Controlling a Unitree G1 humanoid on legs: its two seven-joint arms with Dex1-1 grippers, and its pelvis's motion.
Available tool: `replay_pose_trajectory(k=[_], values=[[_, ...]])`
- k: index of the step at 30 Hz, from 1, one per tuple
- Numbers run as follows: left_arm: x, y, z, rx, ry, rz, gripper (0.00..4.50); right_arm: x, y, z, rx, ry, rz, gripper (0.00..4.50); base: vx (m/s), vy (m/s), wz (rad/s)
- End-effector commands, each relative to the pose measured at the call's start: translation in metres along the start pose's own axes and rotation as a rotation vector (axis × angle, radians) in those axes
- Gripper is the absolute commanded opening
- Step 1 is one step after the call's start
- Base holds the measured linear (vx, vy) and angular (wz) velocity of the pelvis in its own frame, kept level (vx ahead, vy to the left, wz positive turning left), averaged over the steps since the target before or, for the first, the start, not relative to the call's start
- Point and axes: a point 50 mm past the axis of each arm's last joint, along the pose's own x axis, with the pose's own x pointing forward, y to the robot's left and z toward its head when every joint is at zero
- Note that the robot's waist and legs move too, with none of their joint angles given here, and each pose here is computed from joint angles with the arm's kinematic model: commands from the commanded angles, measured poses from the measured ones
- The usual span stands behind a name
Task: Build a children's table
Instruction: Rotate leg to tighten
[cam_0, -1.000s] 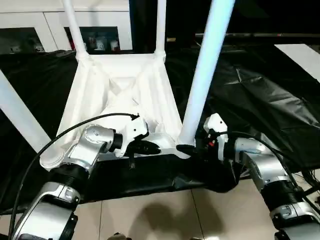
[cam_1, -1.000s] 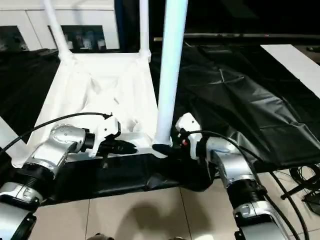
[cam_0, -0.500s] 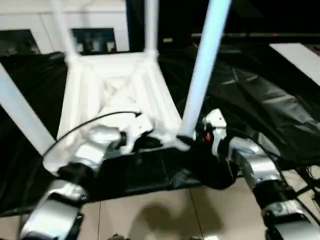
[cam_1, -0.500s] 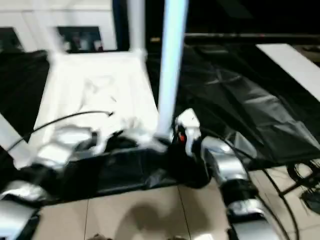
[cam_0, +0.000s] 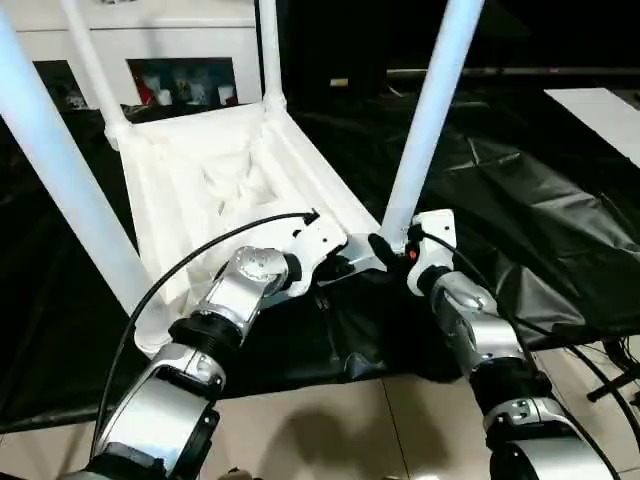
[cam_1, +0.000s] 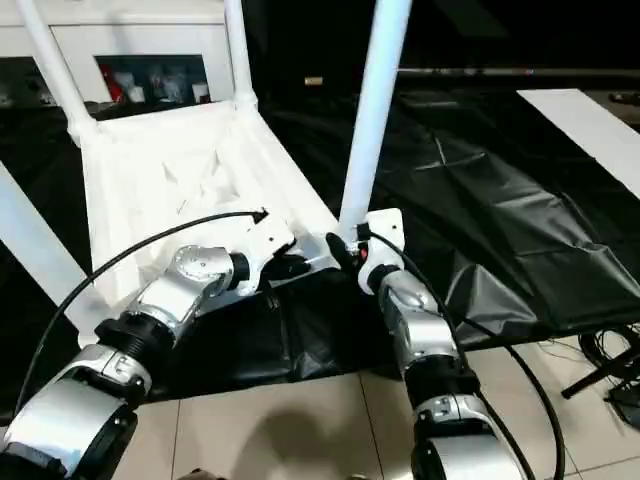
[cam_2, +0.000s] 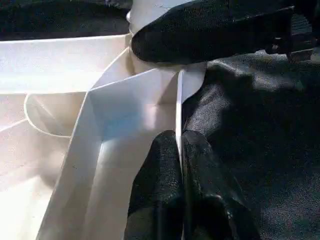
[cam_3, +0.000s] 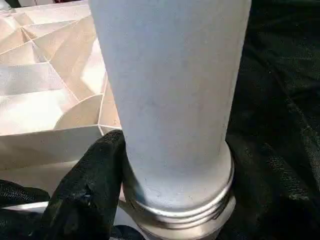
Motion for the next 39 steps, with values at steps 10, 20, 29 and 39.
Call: replay_pose_trajectory(k=[10, 20, 29, 39], values=[[-0.023, -0.005, -0.010, 0.012, -0.072, -0.238, 0.00, -0.023, 0.006, 0.013, -0.160, 0.049, 0.545, 3.86, 0.000, 0.000, 0.00], [-0.050, -0.007, -0.021, 0.005, -0.059, -0.416, 0.00, -0.033, -0.008, 0.015, -0.207, 0.086, 0.628, 3.61, 0.000, 0.000, 0.00], [-0.057, -0.004, -0.024, 0.001, -0.054, -0.402, 0.00, -0.037, -0.006, 0.006, -0.252, 0.150, 0.697, 2.87, 0.000, 0.000, 0.00], [-0.050, -0.003, -0.023, -0.002, -0.055, -0.334, 0.00, -0.036, -0.010, 0.001, -0.219, 0.156, 0.619, 2.61, 0.000, 0.000, 0.00]])
